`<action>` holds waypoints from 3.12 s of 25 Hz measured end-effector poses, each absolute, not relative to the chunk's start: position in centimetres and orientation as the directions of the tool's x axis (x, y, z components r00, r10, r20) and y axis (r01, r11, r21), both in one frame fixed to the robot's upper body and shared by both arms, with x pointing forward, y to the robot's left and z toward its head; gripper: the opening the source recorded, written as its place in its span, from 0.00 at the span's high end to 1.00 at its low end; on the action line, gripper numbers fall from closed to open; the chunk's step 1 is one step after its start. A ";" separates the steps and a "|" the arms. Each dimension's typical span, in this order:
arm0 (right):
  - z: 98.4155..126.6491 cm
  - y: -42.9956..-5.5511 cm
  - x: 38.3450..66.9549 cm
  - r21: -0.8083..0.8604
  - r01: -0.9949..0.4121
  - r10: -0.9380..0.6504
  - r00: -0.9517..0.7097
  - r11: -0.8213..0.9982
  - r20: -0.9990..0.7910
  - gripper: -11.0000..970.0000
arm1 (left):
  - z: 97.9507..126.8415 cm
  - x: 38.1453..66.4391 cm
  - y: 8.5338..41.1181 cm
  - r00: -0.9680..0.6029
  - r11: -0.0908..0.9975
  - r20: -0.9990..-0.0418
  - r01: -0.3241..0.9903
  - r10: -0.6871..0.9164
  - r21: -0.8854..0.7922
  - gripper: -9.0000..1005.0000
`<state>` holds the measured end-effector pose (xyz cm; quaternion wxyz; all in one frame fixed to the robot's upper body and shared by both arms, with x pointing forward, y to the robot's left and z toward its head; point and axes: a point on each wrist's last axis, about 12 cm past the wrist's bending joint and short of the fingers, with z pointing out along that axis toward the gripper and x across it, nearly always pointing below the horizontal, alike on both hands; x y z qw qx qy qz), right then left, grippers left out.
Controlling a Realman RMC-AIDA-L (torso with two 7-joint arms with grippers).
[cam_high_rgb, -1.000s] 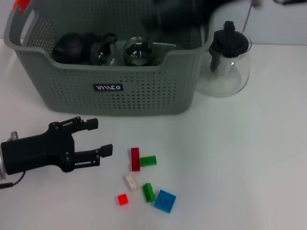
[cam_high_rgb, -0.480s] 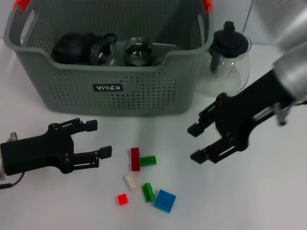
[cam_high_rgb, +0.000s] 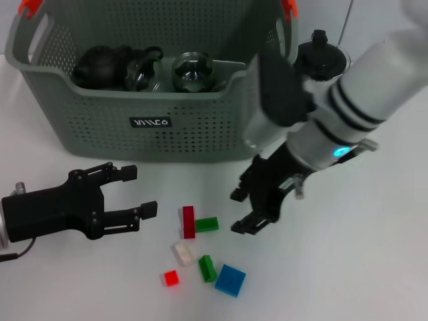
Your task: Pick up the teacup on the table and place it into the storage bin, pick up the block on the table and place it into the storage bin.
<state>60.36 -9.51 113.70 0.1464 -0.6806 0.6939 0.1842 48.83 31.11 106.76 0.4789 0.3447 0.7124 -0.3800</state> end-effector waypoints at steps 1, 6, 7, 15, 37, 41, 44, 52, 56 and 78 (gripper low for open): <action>113.4 -9.0 60.4 0.045 -0.999 -0.890 -0.022 0.002 -0.456 0.35 | 106.8 48.8 31.1 -0.304 0.474 -0.944 0.855 0.126 -0.211 0.15; 112.3 -7.7 60.2 -0.005 -1.000 -0.881 0.007 -0.005 -0.473 0.35 | 106.7 48.8 31.1 -0.306 0.476 -0.944 0.853 0.124 -0.213 0.15; 112.0 -7.5 60.1 -0.012 -1.000 -0.880 0.012 -0.007 -0.476 0.35 | 106.7 48.8 31.1 -0.306 0.477 -0.944 0.853 0.124 -0.213 0.15; 110.1 -6.4 59.5 -0.041 -0.999 -0.868 0.034 -0.016 -0.495 0.35 | 106.7 48.9 31.0 -0.305 0.477 -0.944 0.853 0.126 -0.212 0.15; 108.6 -6.2 59.0 -0.056 -0.998 -0.864 0.025 0.004 -0.502 0.57 | 106.8 49.0 31.1 -0.303 0.479 -0.945 0.853 0.128 -0.209 0.15; 108.5 -6.1 59.0 -0.064 -0.998 -0.867 0.029 0.004 -0.498 0.59 | 106.8 49.0 31.1 -0.302 0.478 -0.945 0.853 0.128 -0.208 0.15; 108.5 -6.1 59.0 -0.064 -0.998 -0.868 0.030 0.003 -0.496 0.61 | 106.8 49.0 31.1 -0.302 0.478 -0.945 0.853 0.128 -0.208 0.15; 108.7 -6.1 58.9 -0.052 -0.999 -0.867 0.029 -0.004 -0.497 0.66 | 106.8 49.0 31.1 -0.302 0.480 -0.945 0.852 0.126 -0.208 0.15; 109.4 -6.3 58.9 -0.016 -1.000 -0.849 0.008 0.000 -0.529 0.78 | 106.8 49.0 31.1 -0.301 0.480 -0.945 0.852 0.124 -0.208 0.15; 133.8 -19.4 58.1 0.081 -0.979 -0.452 -0.159 0.187 -0.878 0.78 | 107.3 49.3 31.2 -0.287 0.467 -0.950 0.861 0.122 -0.200 0.15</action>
